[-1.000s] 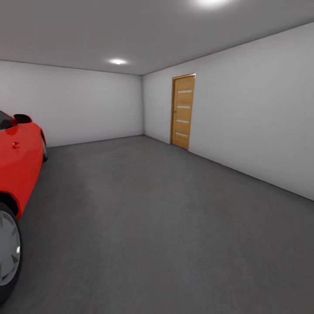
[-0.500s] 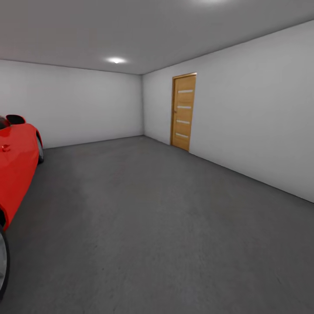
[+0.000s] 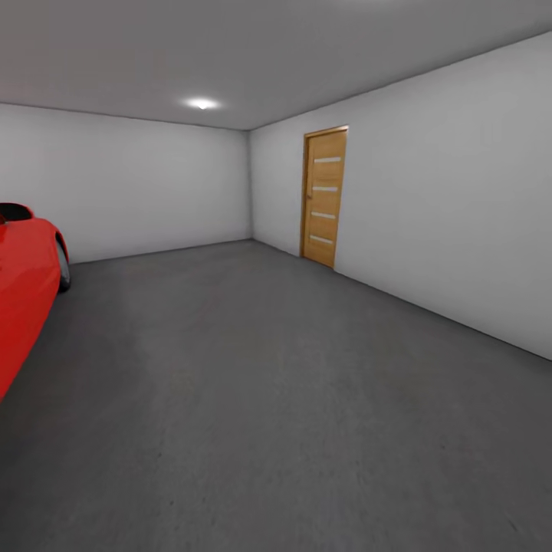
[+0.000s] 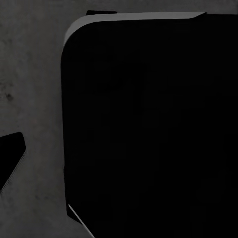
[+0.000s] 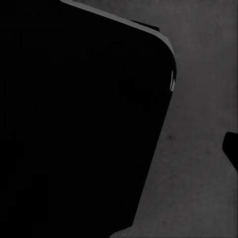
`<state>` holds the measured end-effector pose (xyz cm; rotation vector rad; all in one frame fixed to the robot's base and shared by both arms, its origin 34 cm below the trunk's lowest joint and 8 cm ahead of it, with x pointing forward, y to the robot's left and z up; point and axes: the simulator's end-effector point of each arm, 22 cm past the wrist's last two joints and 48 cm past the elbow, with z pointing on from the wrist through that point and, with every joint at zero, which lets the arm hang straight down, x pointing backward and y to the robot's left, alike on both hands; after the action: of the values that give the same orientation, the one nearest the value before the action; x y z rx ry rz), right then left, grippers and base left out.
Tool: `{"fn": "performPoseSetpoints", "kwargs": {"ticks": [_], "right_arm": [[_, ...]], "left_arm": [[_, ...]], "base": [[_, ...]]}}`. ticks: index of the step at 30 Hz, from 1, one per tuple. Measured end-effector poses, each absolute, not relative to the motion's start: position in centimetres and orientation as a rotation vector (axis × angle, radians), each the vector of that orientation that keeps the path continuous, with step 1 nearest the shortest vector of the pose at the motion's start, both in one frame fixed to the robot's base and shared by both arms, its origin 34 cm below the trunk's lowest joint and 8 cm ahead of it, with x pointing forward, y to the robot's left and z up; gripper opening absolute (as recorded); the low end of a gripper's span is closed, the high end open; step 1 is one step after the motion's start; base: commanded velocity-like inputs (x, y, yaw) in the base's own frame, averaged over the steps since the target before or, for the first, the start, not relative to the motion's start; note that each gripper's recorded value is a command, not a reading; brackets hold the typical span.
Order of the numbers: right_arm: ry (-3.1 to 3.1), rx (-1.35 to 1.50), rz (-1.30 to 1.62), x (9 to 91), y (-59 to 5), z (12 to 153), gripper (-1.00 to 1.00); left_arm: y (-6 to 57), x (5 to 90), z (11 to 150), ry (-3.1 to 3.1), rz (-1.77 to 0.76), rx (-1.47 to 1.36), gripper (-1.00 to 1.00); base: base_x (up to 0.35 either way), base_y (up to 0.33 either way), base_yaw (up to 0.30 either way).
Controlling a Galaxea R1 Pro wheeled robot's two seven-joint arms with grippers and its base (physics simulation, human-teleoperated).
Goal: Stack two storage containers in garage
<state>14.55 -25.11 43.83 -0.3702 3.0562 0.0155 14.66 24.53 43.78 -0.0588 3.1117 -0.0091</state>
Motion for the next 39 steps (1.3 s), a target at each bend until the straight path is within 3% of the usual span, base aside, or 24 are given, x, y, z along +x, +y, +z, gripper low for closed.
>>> {"fn": "performPoseSetpoints", "kwargs": {"ticks": [39], "right_arm": [[3.054,-0.367,0.012,14.6,-25.19,43.84,1.0]], "left_arm": [[24.52,14.83,43.78,3.104,-0.008,-0.06,1.0]], "base": [[0.325,0.0,0.0]]}}
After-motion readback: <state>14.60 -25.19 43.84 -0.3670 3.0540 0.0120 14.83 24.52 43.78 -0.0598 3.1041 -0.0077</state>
